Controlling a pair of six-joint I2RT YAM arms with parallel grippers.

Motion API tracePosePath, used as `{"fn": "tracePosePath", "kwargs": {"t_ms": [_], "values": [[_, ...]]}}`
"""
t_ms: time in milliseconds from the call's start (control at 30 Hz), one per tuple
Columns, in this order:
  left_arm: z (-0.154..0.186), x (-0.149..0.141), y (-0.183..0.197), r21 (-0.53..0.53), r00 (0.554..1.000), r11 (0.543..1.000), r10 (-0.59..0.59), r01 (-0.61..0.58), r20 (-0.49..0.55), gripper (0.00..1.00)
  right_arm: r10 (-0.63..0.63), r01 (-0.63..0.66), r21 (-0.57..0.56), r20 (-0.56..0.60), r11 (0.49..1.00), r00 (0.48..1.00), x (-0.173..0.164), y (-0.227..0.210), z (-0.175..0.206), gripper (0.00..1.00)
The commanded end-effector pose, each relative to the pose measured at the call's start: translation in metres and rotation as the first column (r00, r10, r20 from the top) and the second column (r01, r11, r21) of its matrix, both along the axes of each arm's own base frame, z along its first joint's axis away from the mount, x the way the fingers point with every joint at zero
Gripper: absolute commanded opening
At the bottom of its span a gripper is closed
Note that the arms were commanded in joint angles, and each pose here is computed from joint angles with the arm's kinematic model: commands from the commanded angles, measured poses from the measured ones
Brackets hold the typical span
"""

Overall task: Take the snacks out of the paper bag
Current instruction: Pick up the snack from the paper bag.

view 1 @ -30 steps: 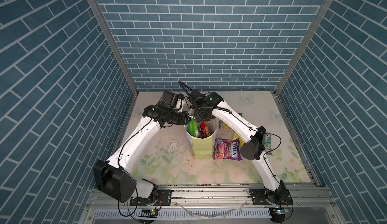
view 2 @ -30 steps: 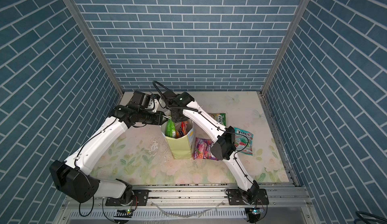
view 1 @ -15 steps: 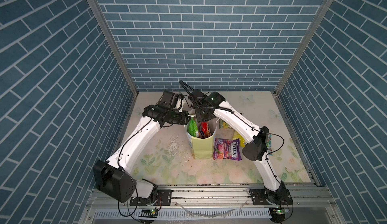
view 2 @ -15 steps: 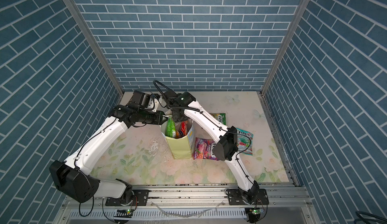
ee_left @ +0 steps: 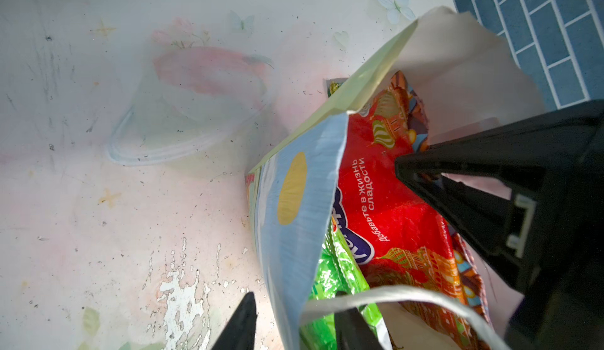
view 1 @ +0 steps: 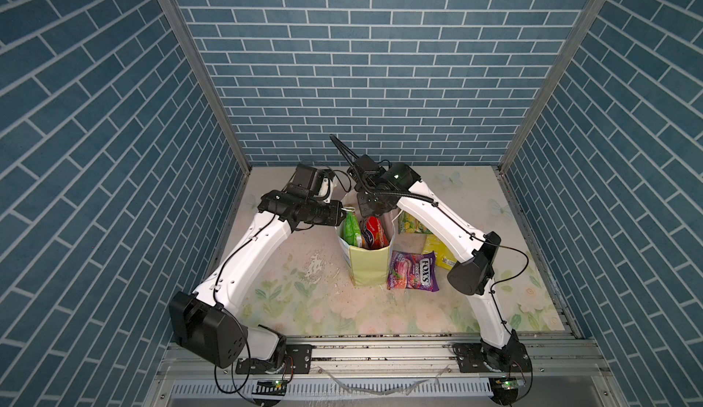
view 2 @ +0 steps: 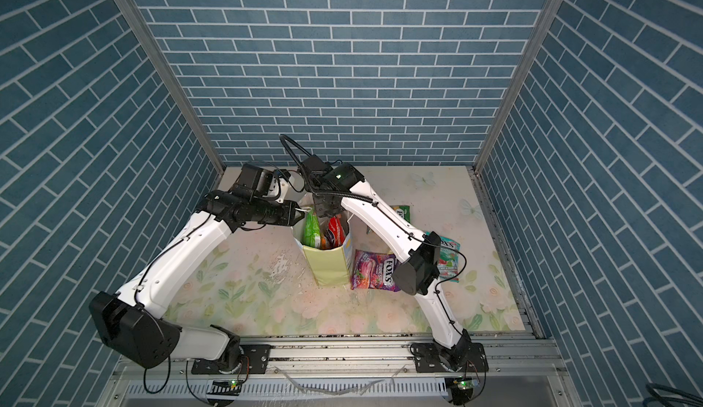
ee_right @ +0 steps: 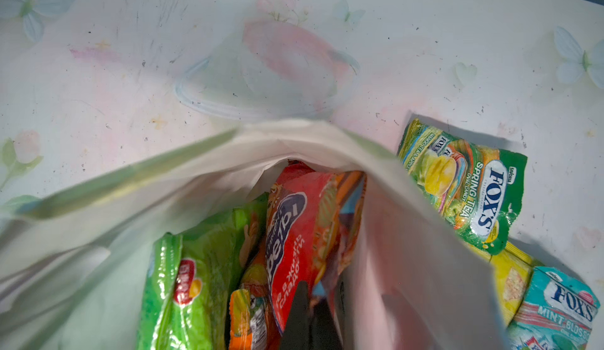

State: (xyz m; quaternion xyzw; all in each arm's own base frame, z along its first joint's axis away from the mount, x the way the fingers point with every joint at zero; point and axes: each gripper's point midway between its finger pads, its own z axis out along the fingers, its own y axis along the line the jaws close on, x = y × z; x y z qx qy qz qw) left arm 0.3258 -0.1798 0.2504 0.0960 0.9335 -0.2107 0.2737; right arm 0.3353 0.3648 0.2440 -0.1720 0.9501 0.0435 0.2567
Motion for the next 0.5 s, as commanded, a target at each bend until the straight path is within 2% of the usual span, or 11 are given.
{"fn": "tracePosePath", "kwargs": {"t_ms": [0, 467], "values": [[0.005, 0.007, 0.003, 0.008, 1.0, 1.0, 0.015, -0.015, 0.014, 0.41, -0.008, -0.008, 0.105, 0.144, 0.994, 0.989, 0.006, -0.008, 0.063, 0.0], [0.006, 0.011, 0.002, 0.013, 1.0, 1.0, 0.022, -0.023, 0.011, 0.41, 0.007, -0.037, 0.149, 0.196, 0.988, 0.981, 0.007, -0.007, 0.086, 0.0]]}}
